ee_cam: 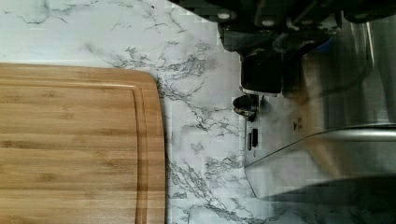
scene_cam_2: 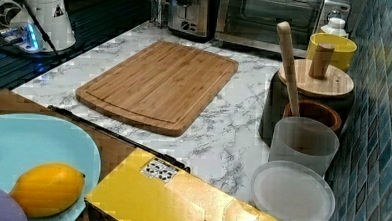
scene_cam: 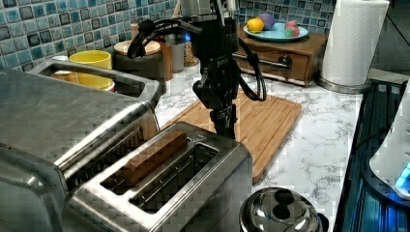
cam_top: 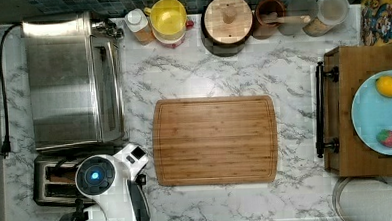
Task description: Turn on the toaster.
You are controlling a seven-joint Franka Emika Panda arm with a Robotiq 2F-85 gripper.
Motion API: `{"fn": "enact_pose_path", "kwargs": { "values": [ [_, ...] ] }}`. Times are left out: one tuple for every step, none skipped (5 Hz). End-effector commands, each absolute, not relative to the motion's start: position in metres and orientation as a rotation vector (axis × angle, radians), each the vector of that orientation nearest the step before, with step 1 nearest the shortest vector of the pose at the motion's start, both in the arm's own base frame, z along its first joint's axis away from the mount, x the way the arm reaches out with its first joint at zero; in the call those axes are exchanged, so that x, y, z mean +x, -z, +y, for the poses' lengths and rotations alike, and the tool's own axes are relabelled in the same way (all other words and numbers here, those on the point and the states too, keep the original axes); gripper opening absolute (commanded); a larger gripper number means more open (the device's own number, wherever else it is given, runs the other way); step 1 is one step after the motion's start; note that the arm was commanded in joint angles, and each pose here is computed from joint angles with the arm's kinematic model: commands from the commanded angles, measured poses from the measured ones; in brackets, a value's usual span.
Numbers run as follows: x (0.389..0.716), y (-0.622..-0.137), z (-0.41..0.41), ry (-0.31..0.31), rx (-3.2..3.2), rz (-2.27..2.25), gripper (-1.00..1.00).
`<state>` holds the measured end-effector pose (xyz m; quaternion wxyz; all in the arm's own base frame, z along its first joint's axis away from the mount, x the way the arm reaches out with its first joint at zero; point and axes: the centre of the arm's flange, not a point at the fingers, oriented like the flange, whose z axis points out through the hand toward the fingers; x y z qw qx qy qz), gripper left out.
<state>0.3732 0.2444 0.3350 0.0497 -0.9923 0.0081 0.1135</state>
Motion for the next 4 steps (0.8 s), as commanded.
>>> {"fn": "enact_pose_path", "kwargs": {
  "values": [
    [0.397, -0.300, 0.252, -0.440, -2.976, 0.158, -1.00],
    [0.399, -0.267, 0.235, -0.498, -2.971, 0.234, -1.00],
    [0.390, -0.241, 0.226, -0.527, -2.979, 0.269, -1.00],
    [0.392, -0.234, 0.207, -0.527, -2.944, 0.332, -1.00]
  ]
}}
